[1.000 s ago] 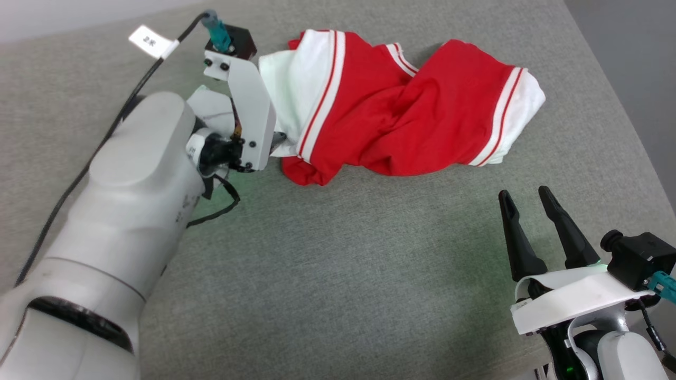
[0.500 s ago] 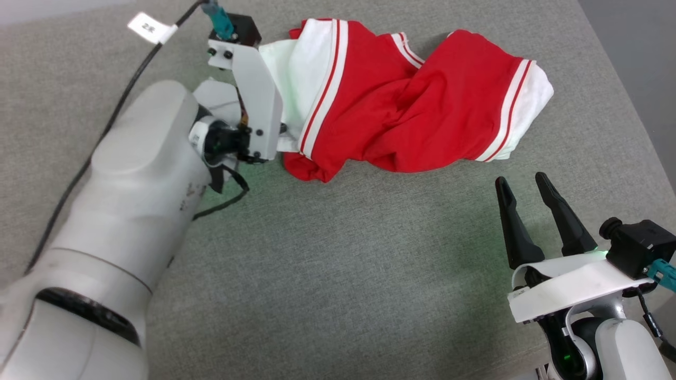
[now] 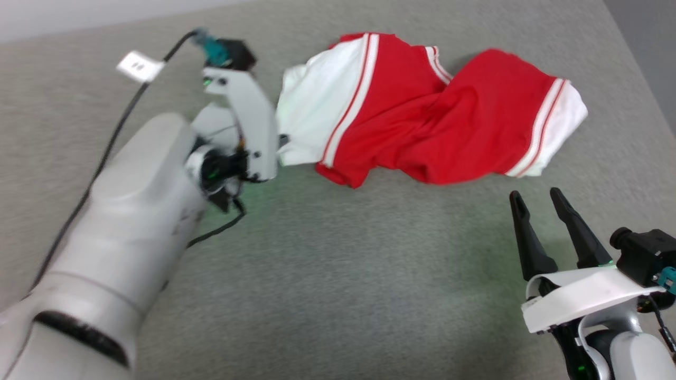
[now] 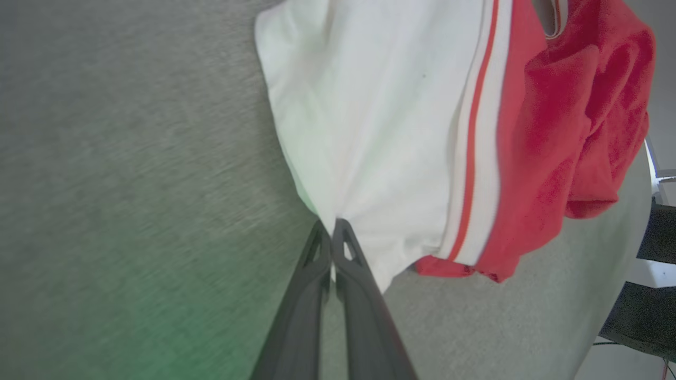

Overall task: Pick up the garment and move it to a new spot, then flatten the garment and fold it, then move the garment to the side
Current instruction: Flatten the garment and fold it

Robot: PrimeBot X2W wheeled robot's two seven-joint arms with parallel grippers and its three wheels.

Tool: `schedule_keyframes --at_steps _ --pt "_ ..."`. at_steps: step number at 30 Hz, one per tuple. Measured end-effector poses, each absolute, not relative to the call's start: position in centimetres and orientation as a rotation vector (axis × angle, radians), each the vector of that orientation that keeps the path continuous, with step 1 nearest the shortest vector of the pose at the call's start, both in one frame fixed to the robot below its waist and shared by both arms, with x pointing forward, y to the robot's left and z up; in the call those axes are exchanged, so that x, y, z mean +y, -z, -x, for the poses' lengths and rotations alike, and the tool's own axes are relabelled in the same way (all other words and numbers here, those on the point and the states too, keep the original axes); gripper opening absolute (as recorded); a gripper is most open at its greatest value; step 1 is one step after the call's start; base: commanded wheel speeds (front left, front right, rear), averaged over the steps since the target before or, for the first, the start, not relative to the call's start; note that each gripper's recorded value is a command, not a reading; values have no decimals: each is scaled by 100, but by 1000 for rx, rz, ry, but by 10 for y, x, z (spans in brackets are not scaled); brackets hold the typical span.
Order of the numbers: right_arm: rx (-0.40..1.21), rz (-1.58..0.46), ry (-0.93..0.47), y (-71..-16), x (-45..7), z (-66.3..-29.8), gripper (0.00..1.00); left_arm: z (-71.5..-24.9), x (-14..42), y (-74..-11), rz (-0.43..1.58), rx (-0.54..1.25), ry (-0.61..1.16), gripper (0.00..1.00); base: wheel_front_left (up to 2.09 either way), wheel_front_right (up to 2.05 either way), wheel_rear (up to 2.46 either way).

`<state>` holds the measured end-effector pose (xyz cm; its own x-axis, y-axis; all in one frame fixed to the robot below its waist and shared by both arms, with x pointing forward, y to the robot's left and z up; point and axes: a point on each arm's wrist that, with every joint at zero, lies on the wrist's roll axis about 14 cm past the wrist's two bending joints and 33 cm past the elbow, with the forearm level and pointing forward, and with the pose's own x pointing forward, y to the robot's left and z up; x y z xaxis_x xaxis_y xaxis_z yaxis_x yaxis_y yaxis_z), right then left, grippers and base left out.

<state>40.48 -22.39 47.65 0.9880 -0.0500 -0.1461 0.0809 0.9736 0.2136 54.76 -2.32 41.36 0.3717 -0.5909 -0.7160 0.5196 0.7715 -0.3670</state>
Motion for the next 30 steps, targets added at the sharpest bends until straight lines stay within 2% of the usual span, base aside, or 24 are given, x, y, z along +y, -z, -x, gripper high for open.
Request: schedule_keyframes --at_steps 6,12,19,27,28,29,30 --pt "128 -215 -6 -491 -203 -411 100 -555 69 -429 161 880 502 0 0 0 0" --pt "118 -216 -70 -502 -183 -414 100 -532 146 -433 206 874 333 0 0 0 0" --pt "98 -216 -131 -515 -164 -415 100 -520 203 -458 260 808 192 0 0 0 0" --pt "91 -216 -138 -520 -163 -415 100 -497 225 -442 218 880 126 0 0 0 0" --pt "96 -215 -136 -520 -163 -414 100 -492 225 -435 213 899 122 10 0 0 0" --pt "101 -211 -135 -519 -164 -414 100 -488 225 -428 215 917 115 37 0 0 0" --pt "108 -203 -135 -518 -166 -413 100 -484 225 -423 217 934 114 80 0 0 0"
